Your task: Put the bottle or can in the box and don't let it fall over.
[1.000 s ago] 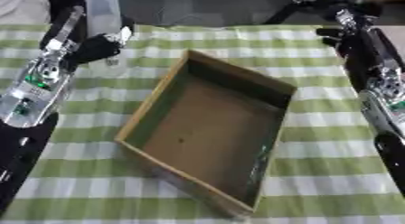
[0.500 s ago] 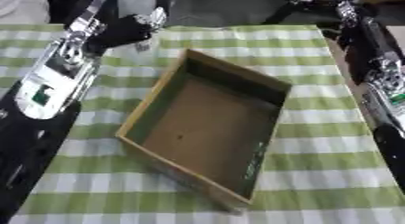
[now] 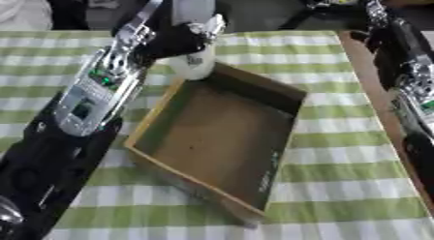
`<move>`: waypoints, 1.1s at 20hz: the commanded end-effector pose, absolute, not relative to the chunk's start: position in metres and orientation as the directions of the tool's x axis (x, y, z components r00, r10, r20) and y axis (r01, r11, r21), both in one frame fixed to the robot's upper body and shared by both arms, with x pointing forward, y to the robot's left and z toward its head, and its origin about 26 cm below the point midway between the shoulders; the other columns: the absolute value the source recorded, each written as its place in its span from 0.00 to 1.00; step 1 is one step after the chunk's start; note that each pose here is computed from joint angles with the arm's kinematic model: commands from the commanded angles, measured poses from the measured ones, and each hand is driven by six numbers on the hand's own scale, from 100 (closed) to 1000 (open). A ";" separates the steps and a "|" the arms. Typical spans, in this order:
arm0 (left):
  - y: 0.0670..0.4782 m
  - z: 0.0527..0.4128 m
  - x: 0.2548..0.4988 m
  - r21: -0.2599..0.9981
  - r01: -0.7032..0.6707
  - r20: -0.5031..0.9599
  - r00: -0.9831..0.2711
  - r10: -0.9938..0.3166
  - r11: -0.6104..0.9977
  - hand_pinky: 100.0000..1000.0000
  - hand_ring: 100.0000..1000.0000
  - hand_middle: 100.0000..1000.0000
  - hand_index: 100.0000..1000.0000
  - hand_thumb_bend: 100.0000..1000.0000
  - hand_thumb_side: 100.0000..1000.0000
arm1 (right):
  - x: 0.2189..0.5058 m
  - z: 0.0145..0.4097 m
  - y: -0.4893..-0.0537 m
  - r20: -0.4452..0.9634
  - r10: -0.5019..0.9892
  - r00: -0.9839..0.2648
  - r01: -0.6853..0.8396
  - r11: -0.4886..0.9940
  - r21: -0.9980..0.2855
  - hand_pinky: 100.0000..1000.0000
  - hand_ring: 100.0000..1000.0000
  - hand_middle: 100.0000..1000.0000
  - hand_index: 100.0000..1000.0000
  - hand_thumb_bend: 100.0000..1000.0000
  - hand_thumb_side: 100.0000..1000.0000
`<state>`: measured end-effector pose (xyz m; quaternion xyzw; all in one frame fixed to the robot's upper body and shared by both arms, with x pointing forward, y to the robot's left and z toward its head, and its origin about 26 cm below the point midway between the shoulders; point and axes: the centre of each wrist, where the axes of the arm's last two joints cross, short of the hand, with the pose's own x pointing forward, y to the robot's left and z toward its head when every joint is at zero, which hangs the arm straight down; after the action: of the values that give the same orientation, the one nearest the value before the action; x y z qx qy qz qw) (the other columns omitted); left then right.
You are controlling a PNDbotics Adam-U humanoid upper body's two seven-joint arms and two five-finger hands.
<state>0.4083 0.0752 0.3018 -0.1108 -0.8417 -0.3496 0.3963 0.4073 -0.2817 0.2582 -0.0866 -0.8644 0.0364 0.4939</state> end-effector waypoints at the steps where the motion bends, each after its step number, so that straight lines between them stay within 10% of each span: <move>1: 0.066 0.306 0.400 0.520 0.488 0.731 -0.679 -0.069 0.701 0.93 0.48 0.16 0.14 0.00 0.10 | 0.405 0.269 -0.290 0.832 0.194 -0.519 0.146 0.980 -0.137 0.89 0.78 0.84 0.85 0.00 0.69; 6: 0.063 0.297 0.400 0.547 0.507 0.731 -0.677 -0.085 0.666 0.94 0.50 0.25 0.19 0.00 0.06 | 0.405 0.269 -0.294 0.831 0.191 -0.522 0.162 0.979 -0.124 0.89 0.78 0.84 0.85 0.00 0.69; 9: 0.064 0.295 0.401 0.560 0.511 0.724 -0.684 -0.086 0.653 0.99 0.60 0.46 0.39 0.00 0.00 | 0.405 0.269 -0.294 0.831 0.190 -0.523 0.164 0.979 -0.121 0.89 0.78 0.84 0.85 0.00 0.68; 14: 0.069 0.295 0.404 0.600 0.478 0.688 -0.717 -0.109 0.641 1.00 0.75 0.74 0.80 0.55 0.33 | 0.404 0.270 -0.295 0.829 0.190 -0.526 0.168 0.979 -0.118 0.89 0.78 0.84 0.85 0.00 0.68; 22: 0.078 0.290 0.413 0.634 0.417 0.654 -0.739 -0.163 0.651 1.00 0.74 0.75 0.83 0.56 0.37 | 0.404 0.271 -0.296 0.828 0.191 -0.527 0.170 0.978 -0.118 0.89 0.78 0.84 0.85 0.00 0.68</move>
<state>0.4117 0.0709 0.2798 -0.0895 -0.8296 -0.4129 0.3652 0.4070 -0.2892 0.2570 -0.0955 -0.8660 0.0124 0.4907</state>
